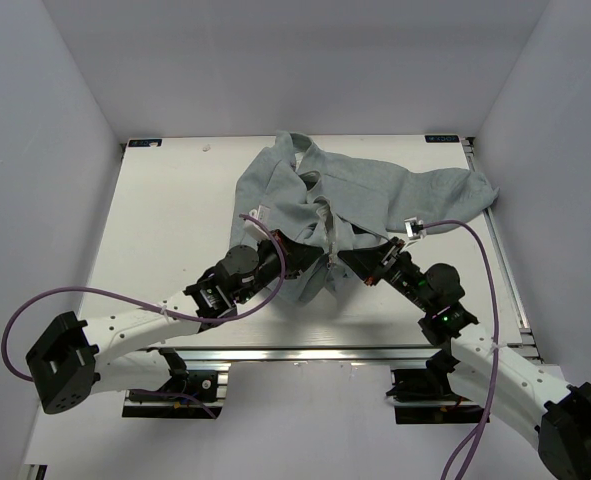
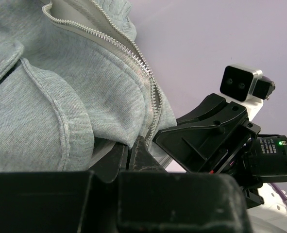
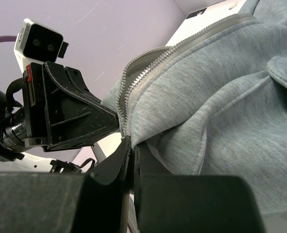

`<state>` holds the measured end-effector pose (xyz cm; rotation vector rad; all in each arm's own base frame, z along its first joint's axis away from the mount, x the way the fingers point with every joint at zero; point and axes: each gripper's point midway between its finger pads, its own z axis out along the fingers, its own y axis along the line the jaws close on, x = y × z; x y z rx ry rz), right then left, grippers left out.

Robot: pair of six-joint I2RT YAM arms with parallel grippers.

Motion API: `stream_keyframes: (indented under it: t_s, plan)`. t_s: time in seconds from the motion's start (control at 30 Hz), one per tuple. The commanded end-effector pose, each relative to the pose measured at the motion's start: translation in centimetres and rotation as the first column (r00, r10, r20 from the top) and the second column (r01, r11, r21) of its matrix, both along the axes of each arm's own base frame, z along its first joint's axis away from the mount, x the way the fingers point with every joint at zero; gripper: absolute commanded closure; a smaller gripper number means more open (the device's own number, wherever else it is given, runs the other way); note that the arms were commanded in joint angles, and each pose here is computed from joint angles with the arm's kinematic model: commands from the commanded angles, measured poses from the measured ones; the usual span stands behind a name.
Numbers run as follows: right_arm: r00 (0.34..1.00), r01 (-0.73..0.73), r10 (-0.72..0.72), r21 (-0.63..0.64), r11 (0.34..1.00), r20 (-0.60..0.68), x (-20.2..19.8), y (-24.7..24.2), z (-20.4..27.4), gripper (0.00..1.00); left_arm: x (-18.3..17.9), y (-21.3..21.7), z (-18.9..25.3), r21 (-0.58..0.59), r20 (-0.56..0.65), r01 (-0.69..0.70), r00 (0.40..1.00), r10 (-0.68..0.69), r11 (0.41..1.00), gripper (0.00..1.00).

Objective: Zip up the jacket

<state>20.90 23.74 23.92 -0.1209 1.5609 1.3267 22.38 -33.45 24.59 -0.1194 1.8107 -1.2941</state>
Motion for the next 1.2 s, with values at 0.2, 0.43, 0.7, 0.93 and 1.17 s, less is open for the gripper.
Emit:
stream_keyframes:
  t_s: [0.2, 0.43, 0.7, 0.93, 1.17]
  plan:
    - [0.993, -0.059, 0.047, 0.116, 0.991, 0.104, -0.64, 0.57, 4.68, 1.00, -0.83, -0.08, 2.33, -0.068, 0.054, 0.036, 0.998, -0.032, 0.997, 1.00]
    - [0.994, -0.042, 0.028, 0.138, 0.990, 0.108, -0.44, 0.31, 4.91, 1.00, -0.85, 0.04, 2.20, -0.067, 0.051, 0.033, 0.998, -0.029, 0.997, 1.00]
    - [0.993, -0.046, 0.034, 0.108, 0.993, 0.115, -0.76, 0.24, 4.75, 1.00, -0.69, 0.16, 1.89, -0.061, 0.036, 0.020, 0.999, -0.018, 0.998, 1.00]
    - [0.993, -0.049, 0.036, 0.110, 0.993, 0.111, -1.01, 0.11, 4.67, 1.00, -0.64, 0.65, 1.98, -0.070, 0.037, 0.001, 0.999, 0.001, 0.998, 1.00]
    - [0.994, -0.050, 0.040, 0.100, 0.994, 0.102, -0.79, 0.30, 4.48, 1.00, -0.87, 0.28, 2.34, -0.080, 0.049, 0.025, 0.999, -0.021, 0.997, 1.00]
